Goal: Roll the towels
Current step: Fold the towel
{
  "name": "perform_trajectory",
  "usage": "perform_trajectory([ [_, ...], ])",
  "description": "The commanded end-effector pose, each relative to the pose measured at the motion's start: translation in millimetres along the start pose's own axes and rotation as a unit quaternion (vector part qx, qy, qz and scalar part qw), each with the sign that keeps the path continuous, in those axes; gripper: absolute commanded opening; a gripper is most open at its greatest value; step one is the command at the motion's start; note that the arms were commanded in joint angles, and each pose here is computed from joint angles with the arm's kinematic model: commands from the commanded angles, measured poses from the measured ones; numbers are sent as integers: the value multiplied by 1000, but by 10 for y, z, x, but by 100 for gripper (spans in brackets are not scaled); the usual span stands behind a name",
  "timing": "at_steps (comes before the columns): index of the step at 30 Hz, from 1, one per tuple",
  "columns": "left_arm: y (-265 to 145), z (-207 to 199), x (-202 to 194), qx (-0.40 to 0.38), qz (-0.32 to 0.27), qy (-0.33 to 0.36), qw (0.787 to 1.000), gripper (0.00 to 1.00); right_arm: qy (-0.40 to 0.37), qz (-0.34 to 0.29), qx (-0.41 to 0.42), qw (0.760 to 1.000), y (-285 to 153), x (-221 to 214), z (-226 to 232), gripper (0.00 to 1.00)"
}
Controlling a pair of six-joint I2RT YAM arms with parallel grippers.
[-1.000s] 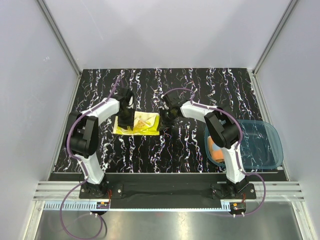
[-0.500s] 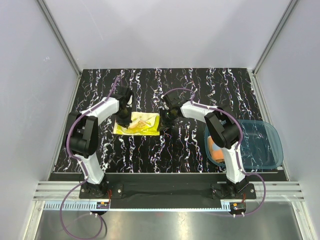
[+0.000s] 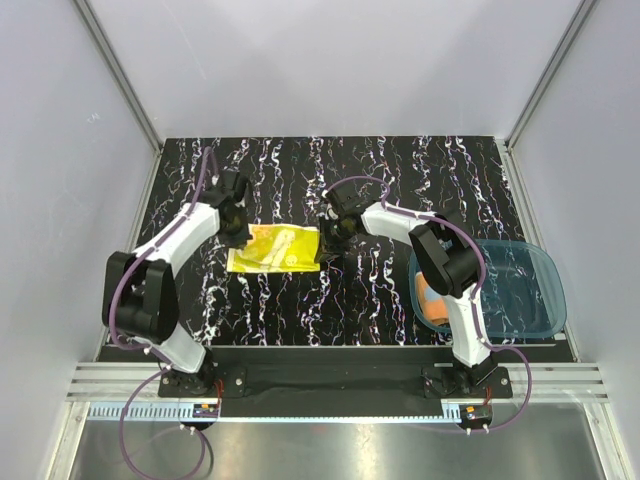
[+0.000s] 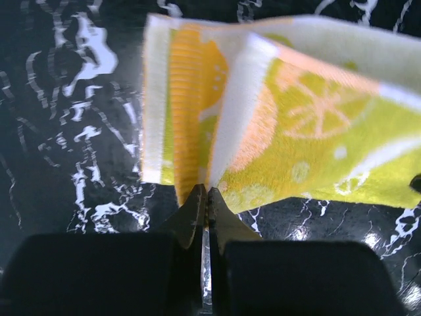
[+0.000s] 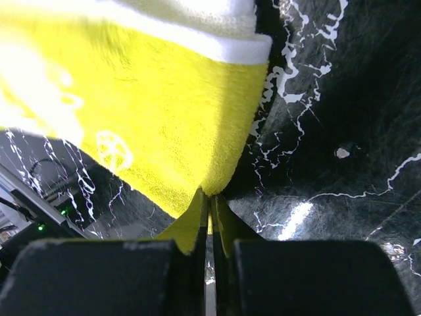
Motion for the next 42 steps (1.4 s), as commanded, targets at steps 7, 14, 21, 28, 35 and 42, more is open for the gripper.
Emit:
perform_trajectory([
  [7, 15, 350, -75, 70, -4, -83, 994, 0, 0, 32, -92, 995, 39, -193, -503, 0],
  [14, 100, 474, -393, 100, 20, -114, 988, 28, -4, 36, -105, 994, -6, -213, -540, 24],
  [21, 100, 561, -518, 116, 27, -132, 984, 47, -18, 23, -96, 995, -237, -169, -386, 39],
  [28, -167, 577, -397, 102, -36, -138, 984, 48, -45, -12, -65, 997, -691, -88, -52, 50],
  [35, -149, 311, -323, 24, -76, -140, 987, 48, -81, -9, 23, 996, -788, 120, 503, 44],
  [42, 122, 171, -415, -4, -49, -148, 988, 48, -57, 20, 51, 997, -420, 415, 626, 31],
])
Point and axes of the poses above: each gripper's point midway between its finger pads, its own y axis out along the fingers, its own z axis along the line the jaws close on, x = y × z, the point moved 1 cm from there along -y, back along the fingers, and after that the axes turned 13 degrees about y, right-handed, at the moved point
